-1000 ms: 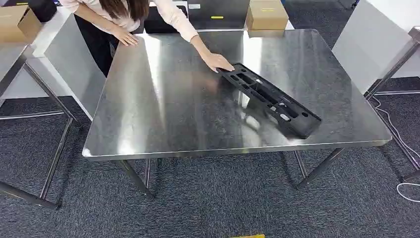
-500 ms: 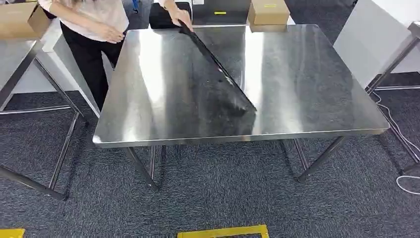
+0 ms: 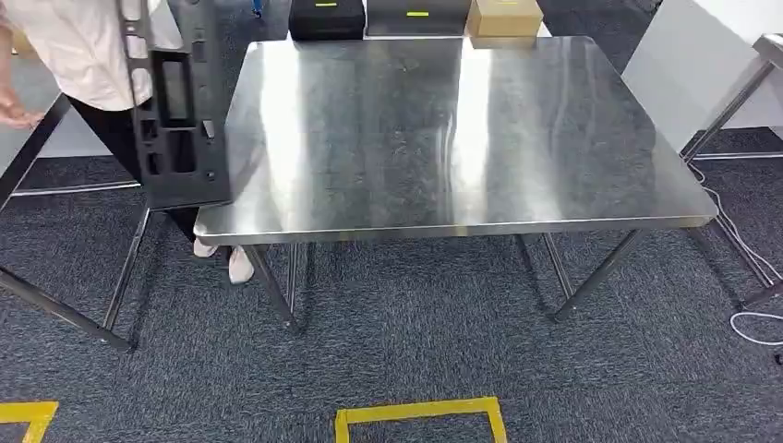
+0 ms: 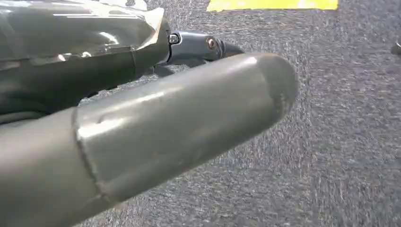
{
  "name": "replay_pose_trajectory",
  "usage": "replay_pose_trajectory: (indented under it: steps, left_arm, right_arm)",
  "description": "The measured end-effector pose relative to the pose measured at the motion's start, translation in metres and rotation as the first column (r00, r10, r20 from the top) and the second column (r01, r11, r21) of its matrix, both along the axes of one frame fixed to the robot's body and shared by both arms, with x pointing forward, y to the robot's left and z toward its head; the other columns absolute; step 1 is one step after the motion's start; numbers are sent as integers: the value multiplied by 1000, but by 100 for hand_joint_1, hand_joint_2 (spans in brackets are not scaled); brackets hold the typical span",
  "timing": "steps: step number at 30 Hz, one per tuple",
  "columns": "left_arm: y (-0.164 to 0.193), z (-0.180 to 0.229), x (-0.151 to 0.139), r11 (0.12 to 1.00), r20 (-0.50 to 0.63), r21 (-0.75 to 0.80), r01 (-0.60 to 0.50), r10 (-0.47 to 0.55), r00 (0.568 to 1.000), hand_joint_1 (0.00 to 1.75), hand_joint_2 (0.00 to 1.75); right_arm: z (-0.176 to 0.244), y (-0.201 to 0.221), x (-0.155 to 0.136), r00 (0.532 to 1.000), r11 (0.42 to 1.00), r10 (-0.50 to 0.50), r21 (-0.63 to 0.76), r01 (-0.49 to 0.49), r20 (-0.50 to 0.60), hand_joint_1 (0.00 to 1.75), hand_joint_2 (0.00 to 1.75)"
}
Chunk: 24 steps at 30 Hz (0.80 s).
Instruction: Take the parts from the cabinet and place them on the table.
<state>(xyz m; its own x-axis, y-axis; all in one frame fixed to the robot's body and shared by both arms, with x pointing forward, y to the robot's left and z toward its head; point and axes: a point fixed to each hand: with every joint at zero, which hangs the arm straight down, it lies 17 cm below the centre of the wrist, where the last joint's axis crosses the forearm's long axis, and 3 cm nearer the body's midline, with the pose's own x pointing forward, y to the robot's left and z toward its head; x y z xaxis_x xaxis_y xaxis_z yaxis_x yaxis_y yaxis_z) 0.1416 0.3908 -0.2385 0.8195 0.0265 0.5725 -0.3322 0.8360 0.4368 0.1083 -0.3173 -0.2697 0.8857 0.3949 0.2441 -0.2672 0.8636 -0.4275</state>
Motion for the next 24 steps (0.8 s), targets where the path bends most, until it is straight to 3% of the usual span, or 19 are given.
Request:
replay_pose_trajectory:
  steps: [24]
  left_arm:
    - [-1,-1,-5,1000,-7,0,-12,12,1000,0,0]
  right_arm:
    - [-1,2,-2,999,999,33,-5,-33,-16,0,0]
